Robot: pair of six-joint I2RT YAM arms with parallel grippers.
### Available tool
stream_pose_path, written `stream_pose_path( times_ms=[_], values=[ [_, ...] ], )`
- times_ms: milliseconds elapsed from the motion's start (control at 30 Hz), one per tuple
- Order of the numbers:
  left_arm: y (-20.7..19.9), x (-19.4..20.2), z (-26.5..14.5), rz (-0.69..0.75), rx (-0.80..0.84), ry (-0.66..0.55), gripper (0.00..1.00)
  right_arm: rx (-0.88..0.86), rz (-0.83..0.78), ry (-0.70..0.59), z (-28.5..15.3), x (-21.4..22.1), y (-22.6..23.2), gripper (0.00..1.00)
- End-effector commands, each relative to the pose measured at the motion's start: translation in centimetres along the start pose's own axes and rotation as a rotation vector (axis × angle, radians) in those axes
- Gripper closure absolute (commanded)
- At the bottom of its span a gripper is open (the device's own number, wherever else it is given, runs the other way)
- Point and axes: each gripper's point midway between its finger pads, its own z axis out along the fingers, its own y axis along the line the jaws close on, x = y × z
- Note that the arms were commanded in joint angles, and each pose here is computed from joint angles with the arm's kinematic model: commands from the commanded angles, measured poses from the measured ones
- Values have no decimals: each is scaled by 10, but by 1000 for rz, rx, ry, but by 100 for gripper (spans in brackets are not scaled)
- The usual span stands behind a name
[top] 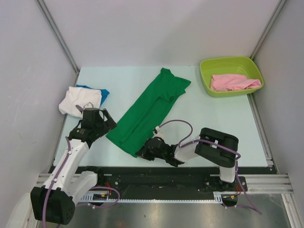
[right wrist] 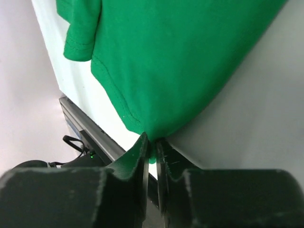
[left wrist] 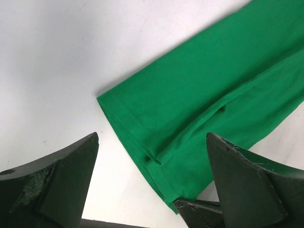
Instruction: Fold and stack the t-shirts
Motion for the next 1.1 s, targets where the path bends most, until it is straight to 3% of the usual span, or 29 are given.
stream_pose_path(
  times_ms=[0, 33, 467, 900, 1067],
  values=[
    [-2, -9, -3, 12, 12, -18, 0, 142, -53, -5, 2, -3, -39, 93],
    [-1, -10, -3, 11, 9, -20, 0, 148, -56, -5, 1, -3, -40, 100],
    [-3, 0, 0, -14, 46, 2, 0, 212, -257, -28, -54, -21, -26, 100],
    [-14, 2, -6, -47, 115, 4, 0, 412, -288, 16, -119, -21, -92, 100],
    [-24, 17, -3, -51, 176, 67, 2, 473, -292, 2, -143, -27, -114, 100]
  ],
)
